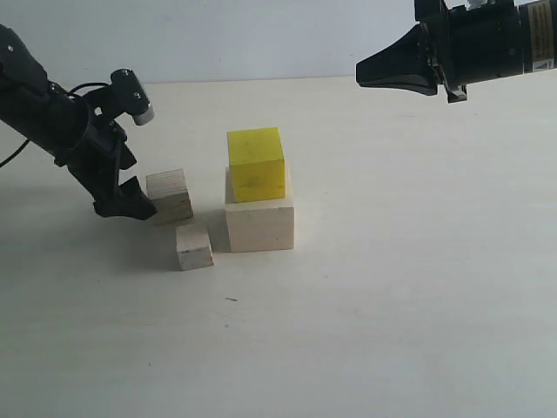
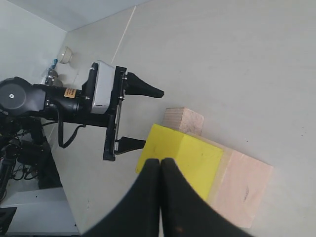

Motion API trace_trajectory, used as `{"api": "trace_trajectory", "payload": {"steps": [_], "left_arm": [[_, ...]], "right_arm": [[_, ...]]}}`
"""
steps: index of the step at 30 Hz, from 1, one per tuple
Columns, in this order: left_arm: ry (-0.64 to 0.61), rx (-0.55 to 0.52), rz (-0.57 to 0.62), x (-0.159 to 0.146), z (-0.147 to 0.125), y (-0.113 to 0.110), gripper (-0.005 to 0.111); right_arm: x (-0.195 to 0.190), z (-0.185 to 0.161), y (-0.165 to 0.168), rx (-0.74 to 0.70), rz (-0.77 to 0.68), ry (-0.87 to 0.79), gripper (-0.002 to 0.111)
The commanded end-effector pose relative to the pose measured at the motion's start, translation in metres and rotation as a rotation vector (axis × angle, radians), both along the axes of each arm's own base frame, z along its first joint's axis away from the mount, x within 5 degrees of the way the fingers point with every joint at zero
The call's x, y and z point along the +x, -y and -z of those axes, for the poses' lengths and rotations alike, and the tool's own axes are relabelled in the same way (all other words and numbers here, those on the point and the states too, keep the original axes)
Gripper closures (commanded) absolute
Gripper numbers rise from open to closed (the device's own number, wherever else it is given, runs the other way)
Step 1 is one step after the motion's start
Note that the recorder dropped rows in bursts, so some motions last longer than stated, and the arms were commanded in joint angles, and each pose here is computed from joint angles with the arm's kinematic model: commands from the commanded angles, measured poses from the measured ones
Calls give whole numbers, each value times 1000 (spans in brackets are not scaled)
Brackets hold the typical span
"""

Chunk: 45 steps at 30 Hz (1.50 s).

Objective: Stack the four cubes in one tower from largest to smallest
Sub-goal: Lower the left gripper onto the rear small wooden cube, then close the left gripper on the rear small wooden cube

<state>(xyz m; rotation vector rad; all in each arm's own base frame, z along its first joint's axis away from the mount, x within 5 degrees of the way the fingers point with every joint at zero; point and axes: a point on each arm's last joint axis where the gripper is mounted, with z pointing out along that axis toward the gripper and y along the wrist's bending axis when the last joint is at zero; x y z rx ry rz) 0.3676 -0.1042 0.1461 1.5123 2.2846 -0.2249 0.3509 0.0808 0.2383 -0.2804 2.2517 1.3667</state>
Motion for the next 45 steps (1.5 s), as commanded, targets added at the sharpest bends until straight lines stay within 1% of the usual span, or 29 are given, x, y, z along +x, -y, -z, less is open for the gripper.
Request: {"api": "trace_trajectory", "payload": {"steps": [1, 12, 18, 26, 29, 33, 36, 38, 41, 45], "left_arm": [[9, 6, -2, 3, 5, 1, 18], [26, -2, -7, 8, 6, 2, 18], [34, -55, 10, 9, 4, 7, 18], [34, -51, 35, 8, 4, 8, 18], [21, -52, 37, 8, 9, 10, 18], [-2, -37, 79, 5, 20, 22, 18], [5, -2, 119, 6, 25, 30, 18], [18, 14, 132, 7, 26, 32, 18], [38, 29, 117, 10, 26, 31, 18], [39, 35, 122, 10, 26, 31, 19]], "right_arm": [[0, -5, 1, 8, 0, 13, 108], [0, -5, 1, 4, 5, 14, 108], [0, -5, 1, 4, 5, 14, 108], [0, -5, 1, 4, 5, 14, 108], [0, -5, 1, 4, 5, 14, 108], [0, -5, 1, 4, 5, 14, 108], [0, -5, 1, 4, 5, 14, 108], [0, -5, 1, 5, 4, 14, 108], [0, -5, 1, 5, 4, 14, 108], [0, -5, 1, 4, 5, 14, 108]]}}
